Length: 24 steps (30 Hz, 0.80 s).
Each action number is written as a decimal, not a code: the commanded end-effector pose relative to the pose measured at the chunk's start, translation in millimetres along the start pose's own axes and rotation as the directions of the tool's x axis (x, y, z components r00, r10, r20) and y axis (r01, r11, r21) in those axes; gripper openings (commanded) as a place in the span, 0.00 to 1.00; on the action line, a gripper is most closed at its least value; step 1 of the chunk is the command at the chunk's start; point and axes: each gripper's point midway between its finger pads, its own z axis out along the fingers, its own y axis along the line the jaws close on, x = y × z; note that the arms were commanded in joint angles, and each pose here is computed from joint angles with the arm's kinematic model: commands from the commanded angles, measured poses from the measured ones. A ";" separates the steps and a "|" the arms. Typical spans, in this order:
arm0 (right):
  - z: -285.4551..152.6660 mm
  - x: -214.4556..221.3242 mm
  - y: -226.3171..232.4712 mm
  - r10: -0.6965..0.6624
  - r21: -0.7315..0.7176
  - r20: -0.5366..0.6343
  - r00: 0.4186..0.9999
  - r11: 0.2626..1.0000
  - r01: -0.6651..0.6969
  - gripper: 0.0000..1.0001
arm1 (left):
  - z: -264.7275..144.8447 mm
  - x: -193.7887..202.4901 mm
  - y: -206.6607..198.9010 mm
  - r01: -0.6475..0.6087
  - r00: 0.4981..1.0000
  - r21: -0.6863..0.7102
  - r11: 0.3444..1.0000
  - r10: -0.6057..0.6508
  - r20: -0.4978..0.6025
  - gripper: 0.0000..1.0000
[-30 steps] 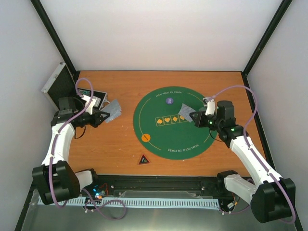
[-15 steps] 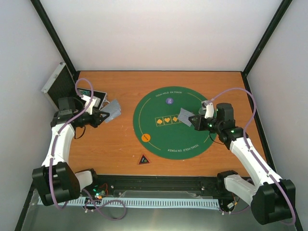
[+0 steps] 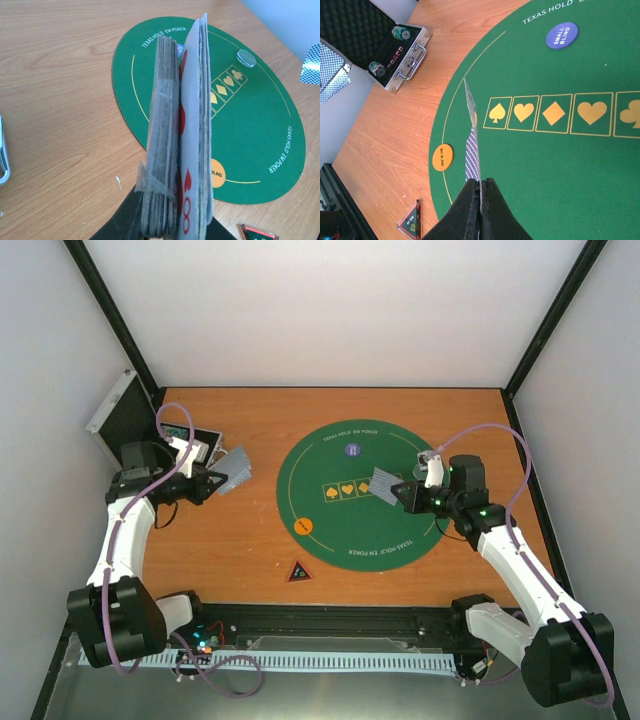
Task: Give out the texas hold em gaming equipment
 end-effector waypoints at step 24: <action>5.1 -7.5 7.4 0.021 -0.052 -0.015 1.000 0.998 -0.022 0.03 | -3.0 -8.1 -0.7 -0.016 0.999 0.006 1.000 0.016 0.031 0.01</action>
